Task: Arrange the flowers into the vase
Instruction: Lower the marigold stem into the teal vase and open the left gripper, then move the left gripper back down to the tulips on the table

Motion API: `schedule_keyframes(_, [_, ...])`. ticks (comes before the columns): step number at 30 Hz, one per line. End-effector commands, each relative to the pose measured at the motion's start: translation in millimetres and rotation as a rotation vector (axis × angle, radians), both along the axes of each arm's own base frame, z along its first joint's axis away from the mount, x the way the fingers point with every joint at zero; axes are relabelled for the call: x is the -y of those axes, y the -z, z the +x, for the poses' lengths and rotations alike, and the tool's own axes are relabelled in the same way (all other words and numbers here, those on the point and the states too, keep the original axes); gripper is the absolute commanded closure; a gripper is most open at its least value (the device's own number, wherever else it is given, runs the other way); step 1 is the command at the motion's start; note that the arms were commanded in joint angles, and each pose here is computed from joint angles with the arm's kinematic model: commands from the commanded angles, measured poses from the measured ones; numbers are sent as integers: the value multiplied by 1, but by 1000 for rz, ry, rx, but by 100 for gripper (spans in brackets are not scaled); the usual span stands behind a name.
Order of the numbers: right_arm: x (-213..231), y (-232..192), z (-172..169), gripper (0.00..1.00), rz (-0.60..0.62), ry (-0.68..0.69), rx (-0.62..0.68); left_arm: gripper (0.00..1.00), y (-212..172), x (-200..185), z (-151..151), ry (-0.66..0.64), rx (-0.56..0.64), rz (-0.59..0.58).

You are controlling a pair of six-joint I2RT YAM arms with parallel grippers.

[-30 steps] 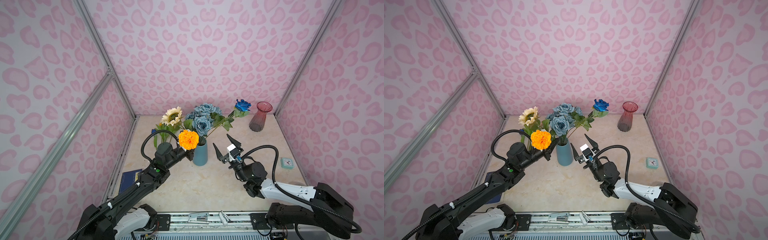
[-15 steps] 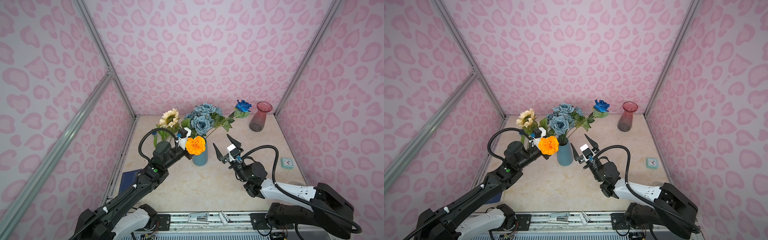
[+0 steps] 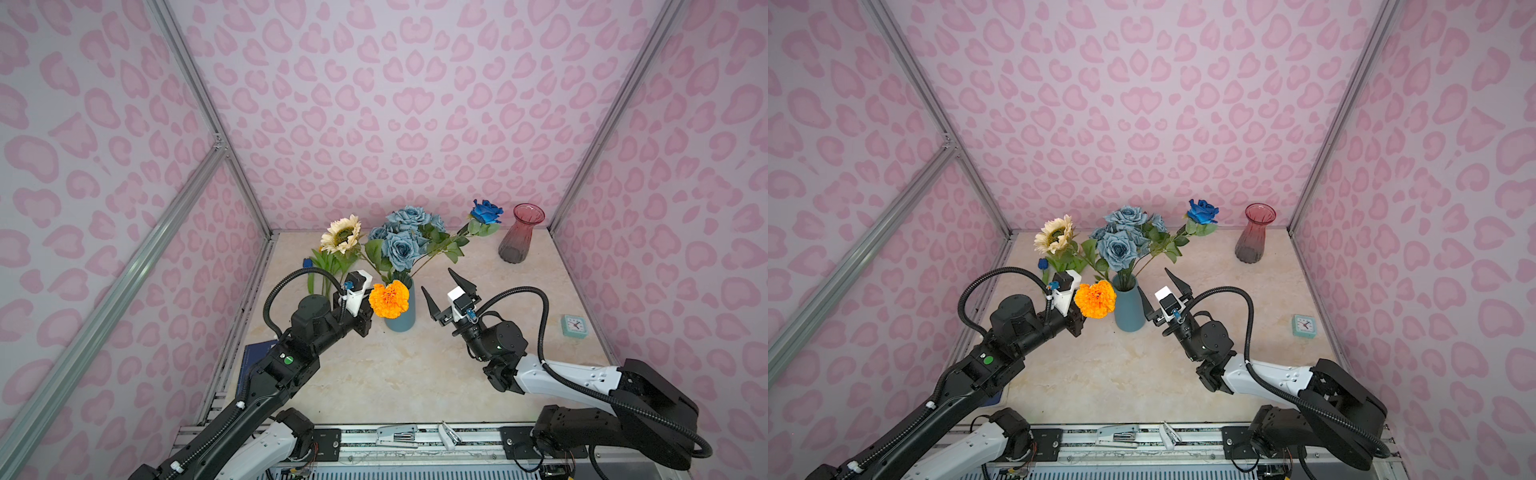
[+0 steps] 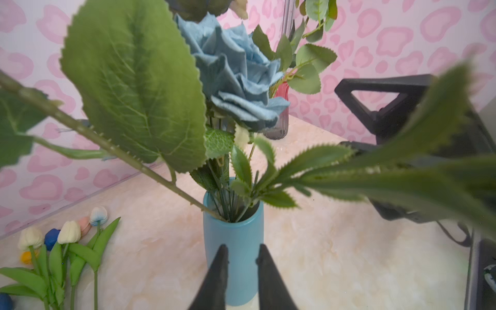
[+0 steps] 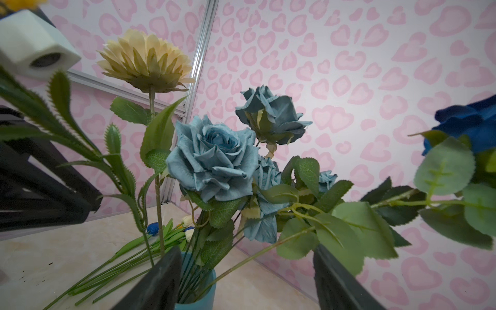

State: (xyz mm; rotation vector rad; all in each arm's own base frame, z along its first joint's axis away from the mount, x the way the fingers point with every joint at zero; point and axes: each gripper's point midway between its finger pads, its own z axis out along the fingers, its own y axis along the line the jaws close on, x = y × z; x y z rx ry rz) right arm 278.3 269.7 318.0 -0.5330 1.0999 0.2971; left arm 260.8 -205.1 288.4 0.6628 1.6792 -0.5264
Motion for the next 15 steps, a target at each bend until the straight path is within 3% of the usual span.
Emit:
schedule_keyframes(1, [1,-8,-2,23,34,-10,19,83,0,0,3,-5,-3,20])
schedule_keyframes(4, [2,-8,-2,23,35,-6,18,89,7,-5,11,-54,-12,27])
schedule_keyframes(9, [9,-3,-3,23,35,10,11,74,13,-56,28,-274,30,-47])
schedule_keyframes(15, [14,-3,-3,23,35,19,11,71,28,-101,46,-420,-56,-141])
